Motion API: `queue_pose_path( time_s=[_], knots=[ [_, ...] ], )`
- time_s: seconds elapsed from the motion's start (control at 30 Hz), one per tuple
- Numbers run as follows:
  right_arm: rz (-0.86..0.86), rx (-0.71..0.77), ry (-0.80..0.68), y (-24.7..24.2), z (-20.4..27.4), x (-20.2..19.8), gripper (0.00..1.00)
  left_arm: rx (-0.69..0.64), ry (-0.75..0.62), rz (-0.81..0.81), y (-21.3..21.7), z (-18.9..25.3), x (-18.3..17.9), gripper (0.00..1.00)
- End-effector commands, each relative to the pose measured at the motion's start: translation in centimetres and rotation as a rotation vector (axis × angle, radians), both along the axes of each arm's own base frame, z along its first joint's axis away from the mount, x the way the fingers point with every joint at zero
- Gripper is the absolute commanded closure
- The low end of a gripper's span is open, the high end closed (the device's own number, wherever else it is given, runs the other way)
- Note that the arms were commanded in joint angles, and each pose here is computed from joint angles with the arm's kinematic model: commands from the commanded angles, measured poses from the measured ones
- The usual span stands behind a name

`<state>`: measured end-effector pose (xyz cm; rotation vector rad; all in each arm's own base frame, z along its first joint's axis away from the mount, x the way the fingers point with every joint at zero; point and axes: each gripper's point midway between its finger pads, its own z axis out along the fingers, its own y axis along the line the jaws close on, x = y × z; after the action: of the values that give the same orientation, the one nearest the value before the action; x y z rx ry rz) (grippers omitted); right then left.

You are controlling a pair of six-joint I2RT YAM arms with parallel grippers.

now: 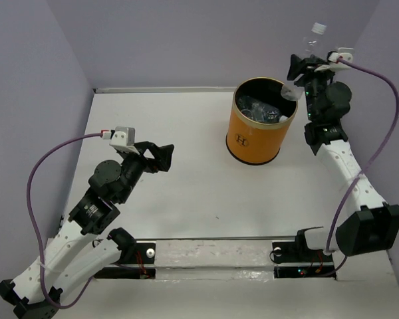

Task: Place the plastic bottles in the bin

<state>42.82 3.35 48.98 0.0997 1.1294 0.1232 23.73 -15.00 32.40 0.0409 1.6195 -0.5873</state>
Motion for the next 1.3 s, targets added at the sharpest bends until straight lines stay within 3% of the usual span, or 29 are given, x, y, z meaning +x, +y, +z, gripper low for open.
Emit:
queue_pose_path(
  time_s=[0.0, 0.17, 0.47, 0.53, 0.67, 0.83, 1.1, 1.27],
  knots=[
    [0.208, -0.126, 0.122, 6.8, -6.5, 4.1, 0.58, -0.004, -0.024, 0.032, 0.4, 0.5, 0.6, 0.01],
    [0.325, -0.241, 0.248, 9.7, -11.4, 6.2, 0.58, 0.013, -0.01, 0.05, 0.5, 0.0, 1.1, 0.01],
    [0.305, -0.286, 0.294, 8.9, -14.8, 4.2, 0.5, 0.018, -0.007, 0.066, 0.8, -0.1, 1.4, 0.01],
    [0.265, -0.287, 0.278, 8.2, -14.8, 4.3, 0.5, 0.02, -0.005, 0.066, 0.8, -0.2, 1.4, 0.01],
    [0.03, -0.372, 0.25, 4.8, -13.9, 5.7, 0.51, 0.022, -0.002, 0.067, 0.8, -0.3, 1.5, 0.01],
    [-0.155, -0.473, 0.13, 2.8, -13.0, 8.5, 0.53, 0.018, -0.007, 0.064, 0.9, -0.2, 1.5, 0.01],
    [-0.204, -0.428, 0.032, 3.2, -13.7, 11.1, 0.55, 0.02, -0.009, 0.075, 1.1, -0.3, 1.6, 0.01],
    [-0.072, -0.313, 0.026, 5.3, -13.2, 10.5, 0.55, 0.026, -0.004, 0.07, 0.9, -0.4, 1.9, 0.01]
  ],
)
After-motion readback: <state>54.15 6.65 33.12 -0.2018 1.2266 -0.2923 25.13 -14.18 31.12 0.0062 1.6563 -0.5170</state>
